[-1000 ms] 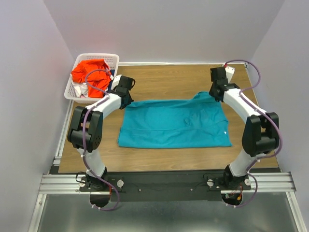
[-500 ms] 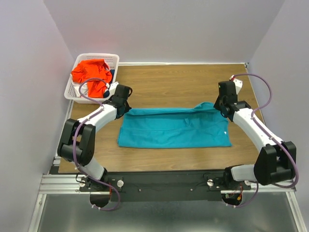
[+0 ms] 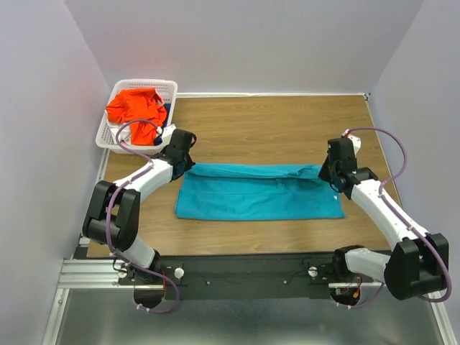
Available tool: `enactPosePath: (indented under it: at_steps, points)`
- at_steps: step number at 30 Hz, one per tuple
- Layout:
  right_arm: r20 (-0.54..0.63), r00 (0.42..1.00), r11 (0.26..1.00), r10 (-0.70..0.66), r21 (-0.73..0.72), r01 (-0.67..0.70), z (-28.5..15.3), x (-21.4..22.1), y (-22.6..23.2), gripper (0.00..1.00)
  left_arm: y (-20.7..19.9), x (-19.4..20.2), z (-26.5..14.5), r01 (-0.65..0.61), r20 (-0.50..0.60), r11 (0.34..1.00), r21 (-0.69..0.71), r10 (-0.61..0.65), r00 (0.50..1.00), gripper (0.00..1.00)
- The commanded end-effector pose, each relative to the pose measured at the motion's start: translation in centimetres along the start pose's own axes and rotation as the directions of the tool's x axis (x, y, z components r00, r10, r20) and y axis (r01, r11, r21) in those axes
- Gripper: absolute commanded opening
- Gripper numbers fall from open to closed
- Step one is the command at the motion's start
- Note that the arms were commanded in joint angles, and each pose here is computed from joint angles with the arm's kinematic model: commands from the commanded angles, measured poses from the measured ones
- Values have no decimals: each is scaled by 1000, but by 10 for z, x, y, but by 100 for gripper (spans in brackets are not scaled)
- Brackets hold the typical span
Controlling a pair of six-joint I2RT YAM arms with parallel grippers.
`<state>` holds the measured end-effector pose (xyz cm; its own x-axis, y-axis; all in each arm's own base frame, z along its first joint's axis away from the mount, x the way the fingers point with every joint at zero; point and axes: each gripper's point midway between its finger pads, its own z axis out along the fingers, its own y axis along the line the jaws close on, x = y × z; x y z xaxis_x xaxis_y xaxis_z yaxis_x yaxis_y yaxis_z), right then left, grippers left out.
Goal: Fold and stack the t-shirts
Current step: Fold the tshirt
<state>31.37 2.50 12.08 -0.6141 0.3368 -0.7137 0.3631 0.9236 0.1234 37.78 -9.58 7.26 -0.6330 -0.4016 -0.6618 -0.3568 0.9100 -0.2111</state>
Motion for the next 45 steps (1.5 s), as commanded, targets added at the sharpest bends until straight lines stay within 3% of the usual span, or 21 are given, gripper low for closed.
enactPosePath:
  at_steps: [1,5,7,11,14,15,16,17,18,19,20,22,25,28,33,36,41,45]
  points:
    - [-81,997,1000,-4,-32,1,-3,29,0,1,3,-5,-4,20,41,1000,-14,-19,999,0]
    - [-144,989,1000,-21,-24,18,1,56,-7,4,7,2,0,16,27,999,-28,-15,1000,0]
    - [-168,986,999,-10,-40,4,0,64,-6,11,9,2,0,21,29,999,-35,-20,999,0]
    - [-260,966,996,17,-82,-39,-11,90,-3,25,14,2,-4,34,37,998,-52,-33,999,21]
    - [-308,950,988,42,-127,-85,-24,106,0,32,19,-1,-10,47,49,997,-68,-43,998,30]
    - [-316,948,983,48,-154,-101,-28,108,5,40,21,-1,-12,52,52,996,-74,-48,998,32]
    - [-319,946,980,53,-166,-111,-30,109,6,68,24,1,-15,51,49,995,-82,-47,998,37]
    - [-330,943,971,51,-205,-124,-35,109,13,81,27,1,-17,53,52,994,-93,-49,997,40]
    - [-320,946,963,49,-235,-130,-40,105,17,82,29,-5,-21,70,70,992,-102,-63,996,46]
    - [-312,949,961,45,-245,-126,-41,102,18,96,32,-3,-24,63,62,991,-114,-56,997,61]
    - [-294,955,959,46,-256,-125,-43,95,21,100,31,-7,-28,69,70,992,-109,-61,996,69]
    - [-278,960,955,40,-271,-118,-45,87,25,100,24,-14,-32,77,79,994,-80,-71,994,88]
    - [-259,965,953,42,-280,-117,-42,71,35,100,2,-22,-39,68,84,998,17,-69,994,95]
    - [-263,963,951,56,-278,-132,-34,65,42,100,-21,-24,-41,47,83,995,92,-55,995,97]
    - [-285,954,980,90,-146,-136,-1,73,32,100,-53,0,-24,-41,15,989,140,39,999,98]
    - [-303,945,986,124,-65,-151,19,80,24,100,-59,21,-10,-78,-35,985,152,84,996,98]
    - [-320,936,984,149,-49,-174,44,81,31,100,-52,48,2,-99,-86,984,146,112,990,98]
    - [-320,942,993,104,-26,-118,73,73,36,100,-44,78,5,-93,-150,983,159,118,982,98]
